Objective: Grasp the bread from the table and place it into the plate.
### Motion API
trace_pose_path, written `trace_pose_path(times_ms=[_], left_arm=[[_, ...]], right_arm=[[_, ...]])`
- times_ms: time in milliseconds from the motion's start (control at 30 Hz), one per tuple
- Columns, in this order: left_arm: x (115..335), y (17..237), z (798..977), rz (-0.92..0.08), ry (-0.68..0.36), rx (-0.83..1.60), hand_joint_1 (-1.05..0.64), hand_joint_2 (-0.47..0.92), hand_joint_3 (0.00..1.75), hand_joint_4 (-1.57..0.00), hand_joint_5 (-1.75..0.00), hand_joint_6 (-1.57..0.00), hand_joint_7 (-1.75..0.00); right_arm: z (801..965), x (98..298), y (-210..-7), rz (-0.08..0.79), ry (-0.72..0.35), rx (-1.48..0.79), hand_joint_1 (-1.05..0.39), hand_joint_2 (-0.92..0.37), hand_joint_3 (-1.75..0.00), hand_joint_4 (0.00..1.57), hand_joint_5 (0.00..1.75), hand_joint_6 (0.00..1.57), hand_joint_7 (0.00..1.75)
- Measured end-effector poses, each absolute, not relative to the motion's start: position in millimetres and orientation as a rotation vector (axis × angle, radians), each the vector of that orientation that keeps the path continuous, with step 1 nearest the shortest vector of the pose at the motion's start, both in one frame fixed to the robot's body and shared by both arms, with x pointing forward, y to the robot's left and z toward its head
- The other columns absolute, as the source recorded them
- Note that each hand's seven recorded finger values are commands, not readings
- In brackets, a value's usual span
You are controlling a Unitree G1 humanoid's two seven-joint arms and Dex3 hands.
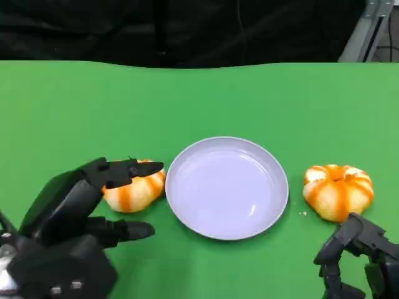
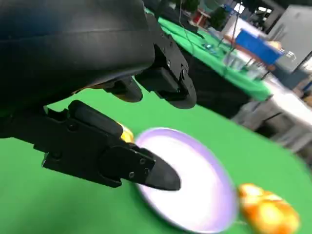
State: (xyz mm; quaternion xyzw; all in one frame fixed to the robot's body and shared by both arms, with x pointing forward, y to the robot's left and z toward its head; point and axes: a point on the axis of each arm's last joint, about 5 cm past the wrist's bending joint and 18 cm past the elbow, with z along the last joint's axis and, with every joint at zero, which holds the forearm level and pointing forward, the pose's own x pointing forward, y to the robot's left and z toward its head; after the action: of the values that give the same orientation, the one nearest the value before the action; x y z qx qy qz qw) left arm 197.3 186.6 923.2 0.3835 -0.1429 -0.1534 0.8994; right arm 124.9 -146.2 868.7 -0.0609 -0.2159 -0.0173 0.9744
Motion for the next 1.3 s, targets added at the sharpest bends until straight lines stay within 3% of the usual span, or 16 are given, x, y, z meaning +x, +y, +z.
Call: trace_pose_path(times_ms=[533,800,1033,1300], left_arm=[[238.9,173.7,914.7,-0.324,-0.262,1.109,-0.82,0.89,0.0,-0.38,-0.15,-0.61,0.0],[261.1,159.7,899.6,-0.378,-0.16,1.193,-0.85,0.91,0.01,-0.4,-0.09,-0.59,0.0],[264.4,148.4,881.1,-0.425,-0.082,1.193,-0.88,0.92,0.01,-0.43,-0.06,-0.61,0.0],[268.8,144.5,868.3,-0.396,-0.063,1.184,-0.9,0.92,0.04,-0.44,-0.05,-0.61,0.0]], right_arm=[[869.0,122.8,-146.3,-0.038,-0.419,-0.134,-0.11,-0.5,-1.24,0.83,1.74,0.76,1.5],[870.4,124.0,-145.9,-0.033,-0.429,-0.133,-0.12,-0.5,-1.26,0.84,1.74,0.76,1.5],[870.4,123.9,-145.8,-0.034,-0.429,-0.132,-0.11,-0.49,-1.27,0.85,1.74,0.77,1.48],[870.8,124.6,-146.0,-0.036,-0.435,-0.123,-0.11,-0.49,-1.27,0.84,1.74,0.76,1.49]])
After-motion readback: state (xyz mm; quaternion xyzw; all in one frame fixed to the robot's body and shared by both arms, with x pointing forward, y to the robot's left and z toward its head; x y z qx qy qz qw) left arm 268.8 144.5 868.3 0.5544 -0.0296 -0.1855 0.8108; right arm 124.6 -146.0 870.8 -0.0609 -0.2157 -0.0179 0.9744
